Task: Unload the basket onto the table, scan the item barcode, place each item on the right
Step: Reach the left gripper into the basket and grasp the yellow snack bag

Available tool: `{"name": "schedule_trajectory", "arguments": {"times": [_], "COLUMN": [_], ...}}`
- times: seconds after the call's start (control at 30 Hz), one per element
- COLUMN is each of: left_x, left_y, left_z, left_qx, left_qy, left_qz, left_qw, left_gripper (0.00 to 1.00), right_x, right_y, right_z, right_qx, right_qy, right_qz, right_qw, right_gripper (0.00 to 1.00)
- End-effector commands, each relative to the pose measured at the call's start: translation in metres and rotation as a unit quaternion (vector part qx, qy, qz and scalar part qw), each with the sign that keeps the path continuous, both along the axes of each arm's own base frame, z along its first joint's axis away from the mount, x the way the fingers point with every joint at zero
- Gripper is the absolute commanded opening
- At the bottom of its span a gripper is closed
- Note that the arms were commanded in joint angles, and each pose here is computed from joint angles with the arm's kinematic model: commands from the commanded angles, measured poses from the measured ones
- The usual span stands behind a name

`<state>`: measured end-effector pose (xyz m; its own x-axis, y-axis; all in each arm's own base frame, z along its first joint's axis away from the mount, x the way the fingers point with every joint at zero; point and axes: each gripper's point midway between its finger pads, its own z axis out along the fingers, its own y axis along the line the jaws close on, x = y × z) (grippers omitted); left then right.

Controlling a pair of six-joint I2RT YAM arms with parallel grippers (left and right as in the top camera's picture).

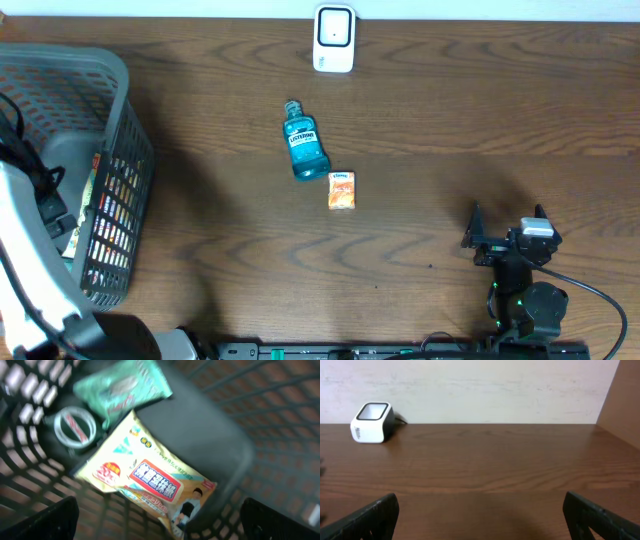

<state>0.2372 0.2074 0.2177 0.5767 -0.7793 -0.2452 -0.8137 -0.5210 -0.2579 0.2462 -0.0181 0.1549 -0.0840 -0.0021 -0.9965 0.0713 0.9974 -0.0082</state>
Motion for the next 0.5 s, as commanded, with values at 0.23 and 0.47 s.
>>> {"name": "schedule_trajectory", "arguments": {"times": [0.23,0.47], "left_x": [0.054,0.076], "left_y": [0.007,0.002], "left_z": [-0.092,-0.149], "left_qx": [-0.115,-0.177], "left_qy": [-0.006,0.012], "left_qz": [0.099,0.098], "left_qw": [0.988,0.979], "left_gripper": [0.98,0.98], "right_x": [0.000,0.000], "right_y": [-0.001,-0.001], "right_z": [-0.002,-0.002], "right_qx": [-0.003,-0.003], "right_qy": [0.003,0.003], "right_qz": [-0.002,-0.002], "right_qw": [1.000,1.000], "right_gripper": [0.99,0.99]}}
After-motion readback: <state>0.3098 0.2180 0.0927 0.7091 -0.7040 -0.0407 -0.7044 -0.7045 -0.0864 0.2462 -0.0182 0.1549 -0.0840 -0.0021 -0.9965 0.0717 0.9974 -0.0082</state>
